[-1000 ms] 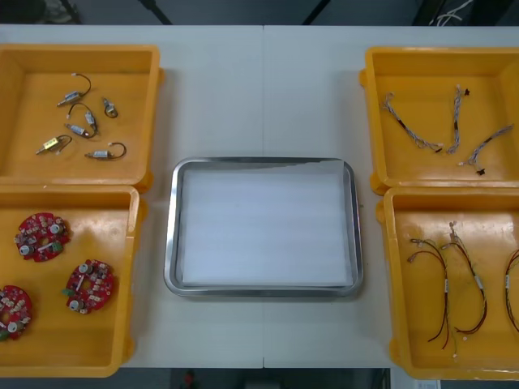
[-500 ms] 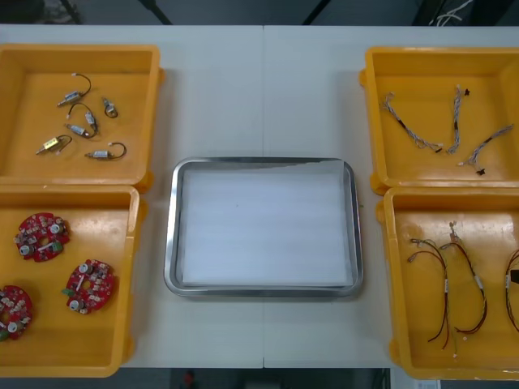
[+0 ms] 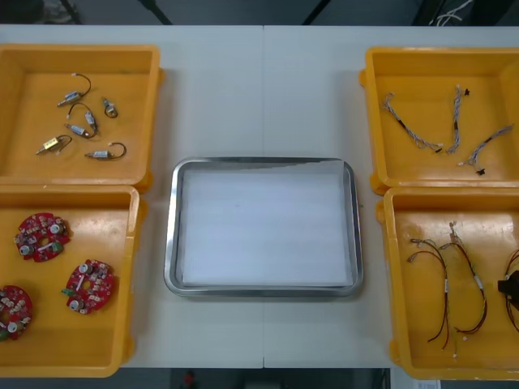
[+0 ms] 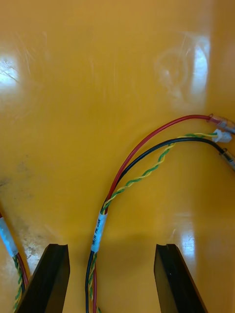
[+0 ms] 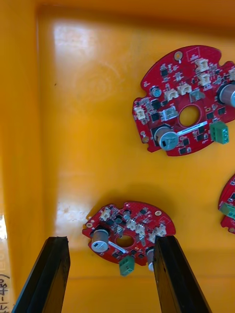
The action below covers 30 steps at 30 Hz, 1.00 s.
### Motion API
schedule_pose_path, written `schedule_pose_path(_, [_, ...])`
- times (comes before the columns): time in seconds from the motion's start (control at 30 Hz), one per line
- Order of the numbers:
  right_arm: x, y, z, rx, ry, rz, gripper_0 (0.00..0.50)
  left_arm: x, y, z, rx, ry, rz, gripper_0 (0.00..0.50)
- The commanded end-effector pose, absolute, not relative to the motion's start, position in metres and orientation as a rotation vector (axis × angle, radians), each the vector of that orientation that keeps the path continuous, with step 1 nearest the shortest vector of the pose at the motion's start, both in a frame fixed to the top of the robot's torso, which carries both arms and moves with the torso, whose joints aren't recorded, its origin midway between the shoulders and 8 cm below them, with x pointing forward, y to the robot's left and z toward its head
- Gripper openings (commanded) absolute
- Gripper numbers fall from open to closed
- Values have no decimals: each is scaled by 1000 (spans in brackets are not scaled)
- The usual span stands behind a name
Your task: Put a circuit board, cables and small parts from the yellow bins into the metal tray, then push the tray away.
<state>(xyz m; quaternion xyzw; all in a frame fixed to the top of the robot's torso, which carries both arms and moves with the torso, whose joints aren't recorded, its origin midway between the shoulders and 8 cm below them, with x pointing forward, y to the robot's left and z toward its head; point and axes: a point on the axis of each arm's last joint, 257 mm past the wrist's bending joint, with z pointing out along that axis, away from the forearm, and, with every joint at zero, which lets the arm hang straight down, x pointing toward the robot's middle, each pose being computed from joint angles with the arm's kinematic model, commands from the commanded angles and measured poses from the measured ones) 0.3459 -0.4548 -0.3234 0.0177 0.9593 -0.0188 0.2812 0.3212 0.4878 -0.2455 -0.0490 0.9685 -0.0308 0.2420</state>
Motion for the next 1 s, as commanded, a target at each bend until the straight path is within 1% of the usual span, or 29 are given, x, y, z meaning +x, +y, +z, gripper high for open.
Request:
schedule_pose_path(0.03, [334, -451, -341, 18, 2593, -65, 500, 301, 498, -258, 43, 2696, -8, 500])
schedule_pose_path(0.27, [331, -448, -355, 43, 2600, -57, 500, 296, 501, -272, 52, 2690, -3, 500])
schedule_pose_path(0.53, [330, -447, -357, 38, 2604, -57, 500, 291, 498, -287, 51, 2703, -24, 500])
schedule_pose_path(0.57, [329, -447, -357, 38, 2605, -57, 460, 290, 497, -290, 51, 2705, -29, 500])
schedule_pose_path(0.6, [328, -446, -359, 39, 2610, -52, 315, 291, 498, -291, 53, 2703, -26, 500])
schedule_pose_path(0.67, [327, -446, -360, 44, 2614, -49, 131, 289, 496, -294, 56, 2706, -30, 500])
schedule_pose_path(0.7, [327, -446, -361, 50, 2614, -45, 78, 288, 495, -296, 57, 2709, -32, 500])
schedule_pose_path(0.73, [326, -446, -361, 48, 2615, -46, 57, 287, 495, -298, 58, 2712, -32, 500])
schedule_pose_path(0.77, [326, -446, -361, 47, 2616, -45, 2, 286, 496, -299, 57, 2714, -33, 500])
schedule_pose_path(1.0, [328, -447, -358, 55, 2607, -46, 0, 286, 497, -310, 57, 2708, -31, 500])
